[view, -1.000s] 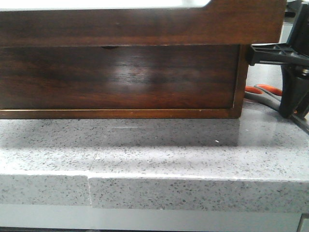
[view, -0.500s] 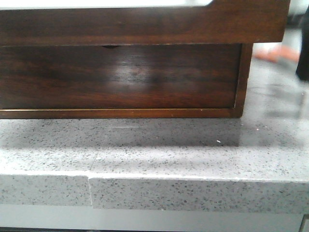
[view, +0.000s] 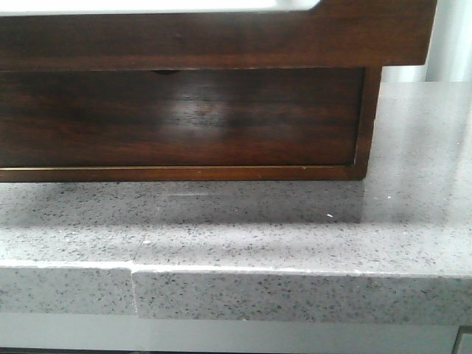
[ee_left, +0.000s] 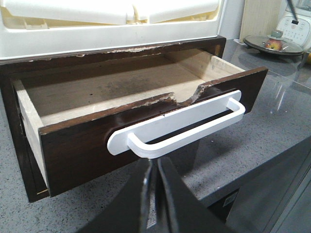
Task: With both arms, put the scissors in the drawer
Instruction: 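Carry the scissors over the open drawer with the right gripper, then lower the scissors into the drawer and open the right gripper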
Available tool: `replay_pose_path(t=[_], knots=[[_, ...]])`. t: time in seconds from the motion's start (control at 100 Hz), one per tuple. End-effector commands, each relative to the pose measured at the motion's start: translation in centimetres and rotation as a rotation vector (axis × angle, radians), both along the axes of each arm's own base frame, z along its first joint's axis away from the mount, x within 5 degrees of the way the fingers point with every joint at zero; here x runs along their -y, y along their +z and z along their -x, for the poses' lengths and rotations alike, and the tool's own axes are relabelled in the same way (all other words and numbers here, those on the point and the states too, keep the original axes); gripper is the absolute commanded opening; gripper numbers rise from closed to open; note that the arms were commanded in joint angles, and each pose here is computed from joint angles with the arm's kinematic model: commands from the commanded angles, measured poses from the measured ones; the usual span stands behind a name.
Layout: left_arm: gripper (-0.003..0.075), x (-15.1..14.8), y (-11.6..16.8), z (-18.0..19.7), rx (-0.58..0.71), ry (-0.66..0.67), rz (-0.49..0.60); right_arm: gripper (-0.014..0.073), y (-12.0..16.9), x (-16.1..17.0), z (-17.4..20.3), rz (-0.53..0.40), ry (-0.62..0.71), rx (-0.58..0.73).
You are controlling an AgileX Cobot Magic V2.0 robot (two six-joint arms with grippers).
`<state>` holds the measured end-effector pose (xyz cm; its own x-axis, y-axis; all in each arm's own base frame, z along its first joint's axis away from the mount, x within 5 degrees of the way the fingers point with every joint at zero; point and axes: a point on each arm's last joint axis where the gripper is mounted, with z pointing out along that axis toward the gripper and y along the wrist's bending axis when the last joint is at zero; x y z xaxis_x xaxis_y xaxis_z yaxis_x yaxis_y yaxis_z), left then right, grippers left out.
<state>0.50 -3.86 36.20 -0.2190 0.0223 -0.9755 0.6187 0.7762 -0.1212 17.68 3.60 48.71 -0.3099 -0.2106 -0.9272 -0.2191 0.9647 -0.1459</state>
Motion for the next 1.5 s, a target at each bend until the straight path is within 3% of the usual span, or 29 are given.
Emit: replay_pose_path(t=[0.0, 0.18, 0.36, 0.52, 0.82, 1.29, 1.41, 1.49], knots=[[-0.0020, -0.1, 1.4, 0.0, 0.058, 0.006, 0.056, -0.0071, 3.5, -1.5, 1.3, 0.030, 0.157, 0.185], [-0.0020, -0.1, 1.4, 0.0, 0.058, 0.006, 0.056, -0.0071, 4.4, -6.4, 1.3, 0.163, 0.452, 0.255], [-0.0020, -0.1, 1.4, 0.0, 0.058, 0.006, 0.056, -0.0074, 2.4, -12.3, -0.1, 0.310, 0.685, 0.280], [-0.0020, -0.1, 1.4, 0.0, 0.058, 0.006, 0.056, -0.0074, -0.1, -16.3, -1.7, 0.411, 0.795, 0.245], [-0.0020, -0.1, 1.4, 0.0, 0.058, 0.006, 0.056, -0.0074, -4.2, -19.6, -4.8, 0.476, 0.832, 0.125], [-0.0020, -0.1, 1.4, 0.0, 0.058, 0.006, 0.056, -0.0068, -7.9, -21.5, -7.1, 0.575, 0.847, 0.008], [-0.0020, 0.0, 1.4, 0.1, 0.057, 0.003, 0.060, 0.0029, -8.0, -21.2, -7.4, 0.548, 0.823, -0.011], [-0.0020, 0.0, 1.4, 0.1, 0.057, 0.003, 0.060, 0.0167, -8.0, -20.8, -7.8, 0.521, 0.794, -0.034]])
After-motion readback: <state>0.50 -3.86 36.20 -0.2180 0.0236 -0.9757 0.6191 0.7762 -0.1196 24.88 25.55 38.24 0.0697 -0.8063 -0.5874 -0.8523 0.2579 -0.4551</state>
